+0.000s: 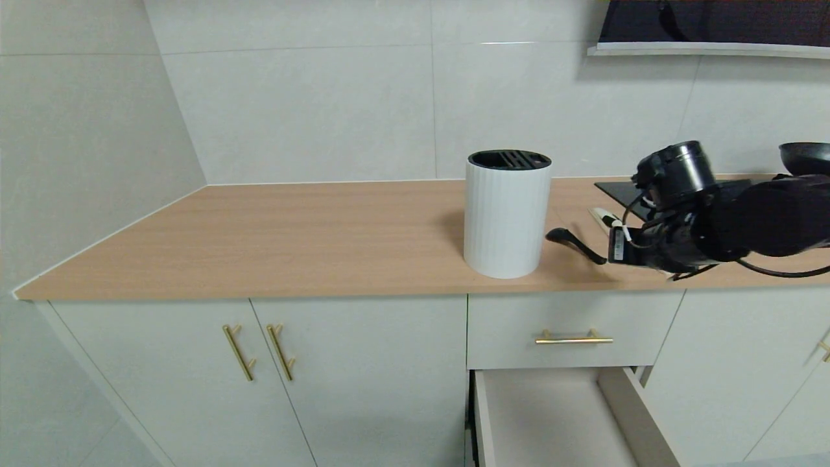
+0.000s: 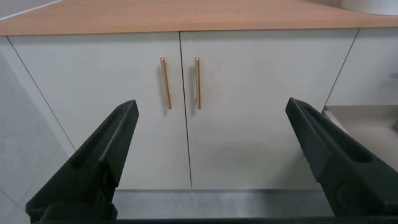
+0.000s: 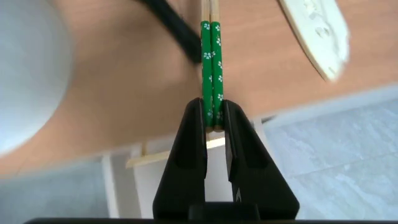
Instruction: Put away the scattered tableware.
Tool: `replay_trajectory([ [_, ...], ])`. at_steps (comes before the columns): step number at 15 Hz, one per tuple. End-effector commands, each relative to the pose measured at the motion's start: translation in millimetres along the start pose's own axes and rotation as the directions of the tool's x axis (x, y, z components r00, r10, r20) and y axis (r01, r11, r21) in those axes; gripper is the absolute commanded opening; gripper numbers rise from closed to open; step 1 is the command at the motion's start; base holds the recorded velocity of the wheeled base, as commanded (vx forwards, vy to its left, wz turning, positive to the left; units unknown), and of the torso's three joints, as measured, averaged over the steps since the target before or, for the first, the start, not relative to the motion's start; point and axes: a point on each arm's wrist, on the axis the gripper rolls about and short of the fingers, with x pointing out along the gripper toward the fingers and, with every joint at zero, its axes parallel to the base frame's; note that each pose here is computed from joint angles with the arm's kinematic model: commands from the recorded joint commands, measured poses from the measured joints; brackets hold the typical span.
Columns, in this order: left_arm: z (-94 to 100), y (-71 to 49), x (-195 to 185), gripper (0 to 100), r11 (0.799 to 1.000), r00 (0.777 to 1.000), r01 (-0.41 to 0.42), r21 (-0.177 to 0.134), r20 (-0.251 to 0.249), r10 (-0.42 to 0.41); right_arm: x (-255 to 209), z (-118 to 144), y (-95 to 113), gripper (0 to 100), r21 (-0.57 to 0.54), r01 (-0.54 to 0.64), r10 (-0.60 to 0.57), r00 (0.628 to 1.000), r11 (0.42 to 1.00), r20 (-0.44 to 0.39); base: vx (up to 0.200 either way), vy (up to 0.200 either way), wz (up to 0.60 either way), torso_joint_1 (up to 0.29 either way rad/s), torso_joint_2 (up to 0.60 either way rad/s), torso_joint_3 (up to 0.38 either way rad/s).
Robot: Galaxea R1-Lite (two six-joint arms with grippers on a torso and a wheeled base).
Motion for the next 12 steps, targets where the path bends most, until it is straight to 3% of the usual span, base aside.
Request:
replay_trajectory([
  [1, 0.0, 0.0, 0, 100, 1.0, 1.0, -0.001, 0.0, 0.0, 0.001, -113, -13, -34, 0, -0.005, -0.208, 0.208, 0.978, 0.978, 0.006, 0.0, 0.0, 0.0, 0.0, 0.0, 0.0],
  [5, 0.0, 0.0, 0, 100, 1.0, 1.0, -0.001, 0.0, 0.0, 0.001, -166, -36, -62, 0, -0.015, -0.312, 0.306, 0.94, 0.95, -0.15, 0.0, 0.0, 0.0, 0.0, 0.0, 0.0],
  [7, 0.2, 0.0, 0, 100, 1.0, 1.0, -0.001, 0.0, 0.002, 0.001, -169, -42, -64, 0, -0.011, -0.361, 0.35, 0.91, 0.932, -0.222, 0.0, 0.0, 0.0, 0.0, 0.0, 0.0],
  [12, 0.0, 0.0, 0, 100, 1.0, 1.0, -0.001, 0.0, 0.0, 0.001, -157, -55, -61, 0, -0.054, -0.427, 0.391, 0.866, 0.903, -0.311, 0.0, 0.0, 0.0, 0.0, 0.0, 0.0],
])
